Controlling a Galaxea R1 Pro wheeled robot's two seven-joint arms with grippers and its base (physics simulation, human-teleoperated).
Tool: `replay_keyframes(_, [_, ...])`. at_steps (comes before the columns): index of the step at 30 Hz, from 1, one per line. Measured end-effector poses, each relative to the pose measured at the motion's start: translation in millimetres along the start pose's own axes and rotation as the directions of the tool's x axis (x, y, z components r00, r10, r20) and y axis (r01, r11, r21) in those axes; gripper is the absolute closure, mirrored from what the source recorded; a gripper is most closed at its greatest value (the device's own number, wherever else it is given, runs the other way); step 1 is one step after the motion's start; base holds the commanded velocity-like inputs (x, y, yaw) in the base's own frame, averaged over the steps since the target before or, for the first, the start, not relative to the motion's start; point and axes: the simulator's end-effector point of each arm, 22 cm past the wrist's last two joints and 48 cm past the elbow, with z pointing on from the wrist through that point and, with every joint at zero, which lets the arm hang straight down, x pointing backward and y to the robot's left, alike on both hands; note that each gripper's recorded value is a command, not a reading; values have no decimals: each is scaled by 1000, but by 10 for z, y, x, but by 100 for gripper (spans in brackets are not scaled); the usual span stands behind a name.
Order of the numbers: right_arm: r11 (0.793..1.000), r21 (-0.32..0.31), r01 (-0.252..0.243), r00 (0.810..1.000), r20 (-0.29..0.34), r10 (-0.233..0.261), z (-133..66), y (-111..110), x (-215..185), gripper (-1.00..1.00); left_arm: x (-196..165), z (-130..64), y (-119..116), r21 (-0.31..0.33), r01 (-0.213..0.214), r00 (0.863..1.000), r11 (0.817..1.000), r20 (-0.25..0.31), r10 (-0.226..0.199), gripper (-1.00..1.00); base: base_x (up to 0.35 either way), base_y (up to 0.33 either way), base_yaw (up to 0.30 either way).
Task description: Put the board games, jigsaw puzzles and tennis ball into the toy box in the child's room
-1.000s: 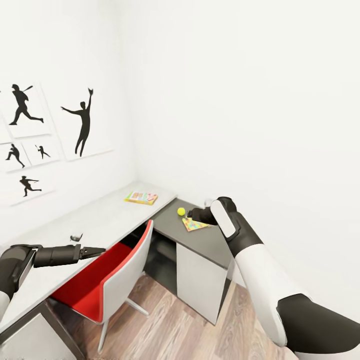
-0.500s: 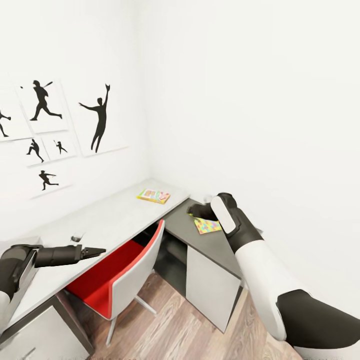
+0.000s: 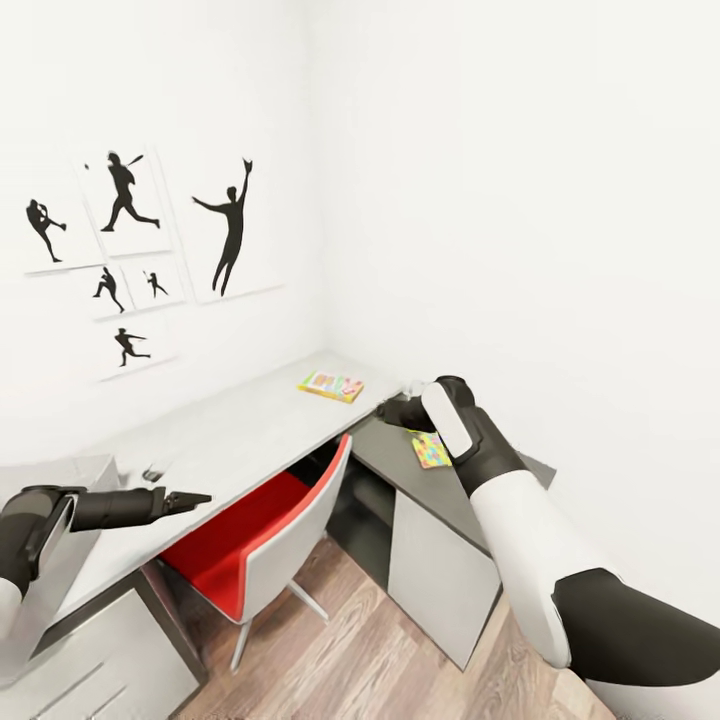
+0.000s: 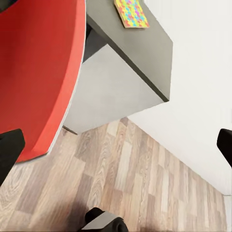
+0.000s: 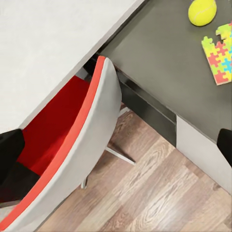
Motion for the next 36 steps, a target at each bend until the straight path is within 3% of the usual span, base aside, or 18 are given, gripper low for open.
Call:
replay_keyframes(4, [1000, -1, 2, 1000, 6, -2, 1, 11, -56, -100, 2, 80, 104, -63, 55, 998, 997, -16, -56, -100, 1, 0, 180])
replay_keyframes(6, [1000, -1, 5, 1000, 12, -5, -9, 22, -111, -100, -112, 182, 144, -130, 79, 996, 988, -18, -82, -100, 0, 0, 178])
replay_keyframes(11, [1000, -2, 11, 999, 32, -11, -45, 56, -269, -100, -512, 368, 175, -263, 65, 998, 963, 10, -65, -100, 0, 0, 177])
replay_keyframes(15, [1000, -1, 15, 999, 42, -15, -63, 76, -377, -100, -596, 708, 122, -337, 49, 999, 940, -1, -53, -100, 0, 0, 176])
replay_keyframes(18, [1000, 1, 16, 999, 44, -16, -57, 77, -412, -100, -578, 921, 147, -414, 37, 999, 909, -13, -47, -100, 0, 0, 175])
replay_keyframes(21, [1000, 6, 16, 999, 39, -17, -28, 59, -403, -100, -573, 992, 209, -473, 27, 999, 881, -17, -39, -100, 0, 0, 174])
replay_keyframes(25, [1000, 19, 15, 1000, 16, -16, 52, 5, -320, -100, -557, 1058, 231, -495, 21, 999, 868, -21, -36, -100, 17, 0, 171])
replay_keyframes(36, [999, 34, 13, 1000, -12, -12, 167, -67, -214, -100, -520, 1230, 196, -489, 11, 999, 872, -30, -29, -100, 187, -7, 138])
